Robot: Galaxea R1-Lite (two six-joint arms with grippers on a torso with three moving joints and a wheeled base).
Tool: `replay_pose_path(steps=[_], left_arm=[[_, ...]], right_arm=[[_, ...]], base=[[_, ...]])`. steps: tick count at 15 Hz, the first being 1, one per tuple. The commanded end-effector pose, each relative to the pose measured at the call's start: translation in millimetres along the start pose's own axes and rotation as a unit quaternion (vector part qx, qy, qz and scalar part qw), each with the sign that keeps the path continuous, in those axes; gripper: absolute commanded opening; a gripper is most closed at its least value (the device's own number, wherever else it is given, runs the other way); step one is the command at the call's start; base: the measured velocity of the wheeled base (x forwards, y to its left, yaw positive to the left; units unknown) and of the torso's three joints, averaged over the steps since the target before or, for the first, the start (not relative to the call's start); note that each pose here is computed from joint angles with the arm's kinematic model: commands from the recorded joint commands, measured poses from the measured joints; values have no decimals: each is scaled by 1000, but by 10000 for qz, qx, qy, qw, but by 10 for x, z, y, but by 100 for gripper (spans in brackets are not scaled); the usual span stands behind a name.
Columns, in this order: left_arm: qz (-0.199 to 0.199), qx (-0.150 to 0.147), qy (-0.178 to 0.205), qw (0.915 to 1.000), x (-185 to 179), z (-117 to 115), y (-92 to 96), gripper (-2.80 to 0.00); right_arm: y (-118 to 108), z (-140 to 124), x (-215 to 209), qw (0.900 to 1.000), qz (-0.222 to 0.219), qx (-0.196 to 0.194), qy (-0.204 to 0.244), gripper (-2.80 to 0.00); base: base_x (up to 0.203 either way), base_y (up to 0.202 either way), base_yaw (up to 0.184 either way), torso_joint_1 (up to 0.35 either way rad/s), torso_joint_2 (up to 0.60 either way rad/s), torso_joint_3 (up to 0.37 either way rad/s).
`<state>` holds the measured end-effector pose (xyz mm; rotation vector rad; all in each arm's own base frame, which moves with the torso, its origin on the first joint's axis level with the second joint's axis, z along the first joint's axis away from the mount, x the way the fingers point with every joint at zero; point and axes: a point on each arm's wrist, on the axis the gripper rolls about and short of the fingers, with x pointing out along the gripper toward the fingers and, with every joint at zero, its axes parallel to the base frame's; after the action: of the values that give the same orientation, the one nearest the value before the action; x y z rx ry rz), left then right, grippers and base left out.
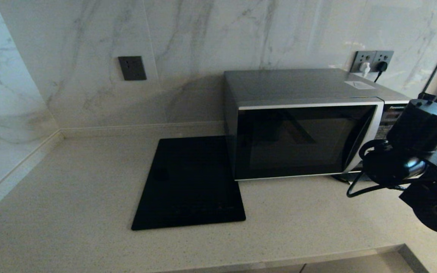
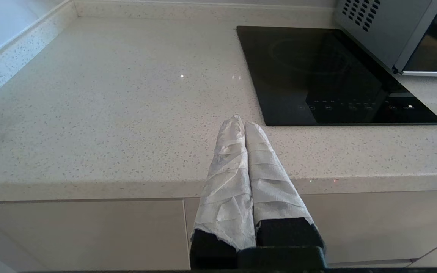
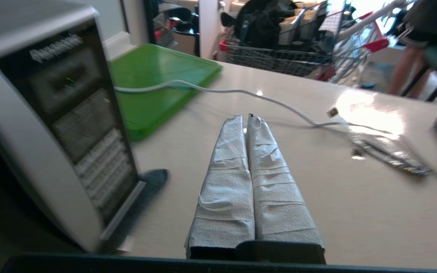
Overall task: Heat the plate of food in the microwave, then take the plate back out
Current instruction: Open the microwave oven
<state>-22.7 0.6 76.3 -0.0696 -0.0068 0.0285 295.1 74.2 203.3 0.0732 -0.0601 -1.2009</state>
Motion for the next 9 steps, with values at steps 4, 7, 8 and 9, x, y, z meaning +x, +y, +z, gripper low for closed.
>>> replay_pose_path(steps=[4, 7, 8, 9], left_arm=[[5, -5, -2, 10000, 0, 0, 0, -280], [5, -5, -2, 10000, 0, 0, 0, -280], [2, -5, -2, 10000, 0, 0, 0, -280], [9, -5, -2, 10000, 0, 0, 0, -280]], right_arm=[[332, -200, 11, 9997, -35, 233, -7, -280], [382, -345, 11, 9999, -32, 146, -4, 0], [395, -368, 16, 9999, -39, 122, -4, 0], [409, -407, 15, 10000, -36, 72, -1, 0]], base=[[0, 0, 0, 0, 0, 0], [0, 0, 0, 0, 0, 0], [0, 0, 0, 0, 0, 0], [0, 0, 0, 0, 0, 0]])
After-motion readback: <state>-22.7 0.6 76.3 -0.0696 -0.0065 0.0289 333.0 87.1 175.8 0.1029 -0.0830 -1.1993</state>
